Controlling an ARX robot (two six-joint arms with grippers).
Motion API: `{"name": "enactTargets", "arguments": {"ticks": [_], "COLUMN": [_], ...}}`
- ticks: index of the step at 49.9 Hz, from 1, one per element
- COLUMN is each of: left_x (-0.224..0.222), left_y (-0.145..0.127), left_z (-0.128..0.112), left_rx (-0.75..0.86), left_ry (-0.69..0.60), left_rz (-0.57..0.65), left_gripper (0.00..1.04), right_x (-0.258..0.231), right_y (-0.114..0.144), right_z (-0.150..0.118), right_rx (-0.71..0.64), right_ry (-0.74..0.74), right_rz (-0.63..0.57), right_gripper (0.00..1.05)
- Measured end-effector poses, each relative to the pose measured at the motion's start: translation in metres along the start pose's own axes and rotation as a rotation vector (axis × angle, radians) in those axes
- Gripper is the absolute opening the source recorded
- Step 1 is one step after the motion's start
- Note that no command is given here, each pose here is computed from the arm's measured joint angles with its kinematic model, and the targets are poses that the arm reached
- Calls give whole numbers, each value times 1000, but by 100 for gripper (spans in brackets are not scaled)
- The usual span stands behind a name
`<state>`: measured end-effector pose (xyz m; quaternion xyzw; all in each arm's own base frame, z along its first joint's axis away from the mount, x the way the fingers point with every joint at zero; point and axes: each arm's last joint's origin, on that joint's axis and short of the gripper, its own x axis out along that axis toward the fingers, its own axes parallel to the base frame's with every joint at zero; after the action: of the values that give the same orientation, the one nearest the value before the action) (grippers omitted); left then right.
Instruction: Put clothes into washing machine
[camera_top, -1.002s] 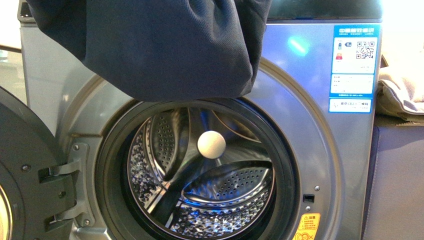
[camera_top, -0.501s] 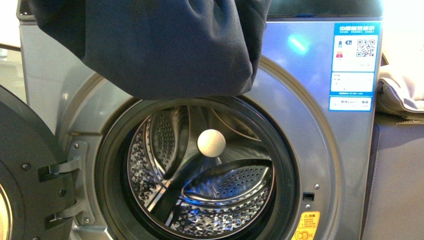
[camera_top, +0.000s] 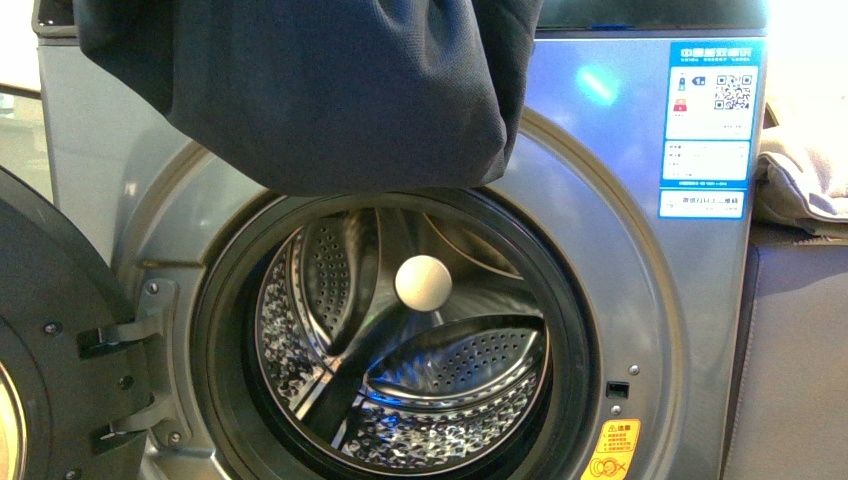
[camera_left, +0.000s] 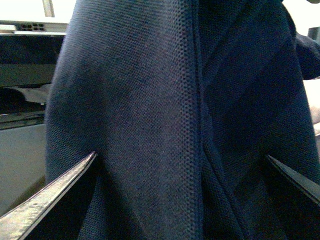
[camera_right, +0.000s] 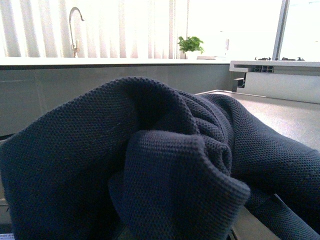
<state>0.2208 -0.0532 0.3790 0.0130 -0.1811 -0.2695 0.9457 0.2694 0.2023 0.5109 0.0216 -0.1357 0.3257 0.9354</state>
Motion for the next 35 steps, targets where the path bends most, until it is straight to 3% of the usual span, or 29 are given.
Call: {"name": "enactTargets", "arguments": {"ticks": [19, 27, 35], "left_x": [8, 17, 38], "left_y": [-13, -21, -27], "left_z": [9, 3, -10], "left_rx": [-140, -166, -135], "left_ry": [-92, -52, 36], "left_rz": [-236, -240, -146], "left_gripper": [98, 98, 98], "right_x": [0, 0, 0], "right_y": [0, 0, 0], "right_z": [0, 0, 0], "right_rx": [-1, -1, -2], "right_ry": [0, 0, 0], "right_rz": [0, 0, -4], "right_gripper": [13, 13, 13]}}
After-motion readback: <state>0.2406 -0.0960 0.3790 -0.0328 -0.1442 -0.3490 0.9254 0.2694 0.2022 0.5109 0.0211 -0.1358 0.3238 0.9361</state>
